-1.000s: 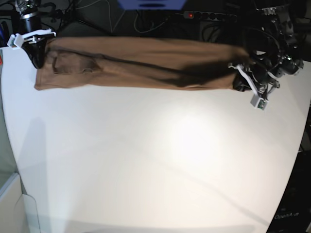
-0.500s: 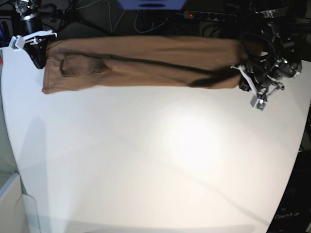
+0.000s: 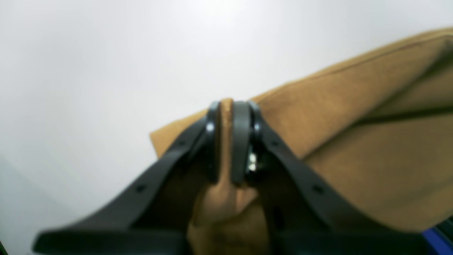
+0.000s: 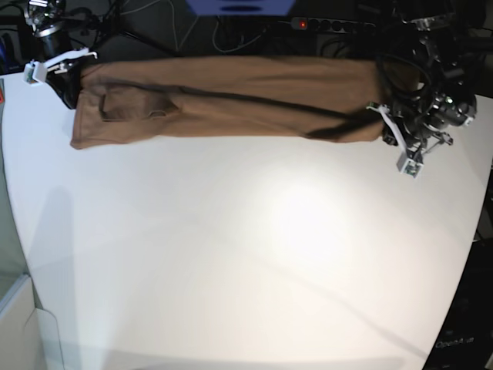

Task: Fold the T-shirt properly
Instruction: 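Lower the stretched shirt strip onto the table with both grippers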

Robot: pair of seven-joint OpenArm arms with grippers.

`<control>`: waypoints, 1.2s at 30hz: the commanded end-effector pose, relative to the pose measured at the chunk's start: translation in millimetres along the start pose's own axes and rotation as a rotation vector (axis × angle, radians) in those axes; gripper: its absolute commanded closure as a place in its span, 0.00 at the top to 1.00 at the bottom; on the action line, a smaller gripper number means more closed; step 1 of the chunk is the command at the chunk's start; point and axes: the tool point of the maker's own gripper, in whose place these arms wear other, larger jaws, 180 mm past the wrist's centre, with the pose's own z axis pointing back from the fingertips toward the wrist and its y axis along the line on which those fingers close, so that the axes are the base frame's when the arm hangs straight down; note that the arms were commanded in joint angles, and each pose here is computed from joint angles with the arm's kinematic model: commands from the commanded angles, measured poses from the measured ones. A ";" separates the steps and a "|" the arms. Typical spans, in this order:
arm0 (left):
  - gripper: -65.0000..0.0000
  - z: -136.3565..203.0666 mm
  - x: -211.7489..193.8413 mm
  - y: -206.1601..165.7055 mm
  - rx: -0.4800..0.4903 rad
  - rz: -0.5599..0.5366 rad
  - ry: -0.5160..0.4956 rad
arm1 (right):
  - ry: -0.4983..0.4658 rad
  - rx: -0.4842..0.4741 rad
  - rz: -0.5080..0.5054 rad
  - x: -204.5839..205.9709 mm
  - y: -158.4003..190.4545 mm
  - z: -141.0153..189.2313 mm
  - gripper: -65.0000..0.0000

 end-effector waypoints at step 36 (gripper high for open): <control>0.05 3.6 24.7 3.8 0.015 -0.007 -0.061 | 0.104 0.060 0.166 -20.5 16.4 -14.3 0.04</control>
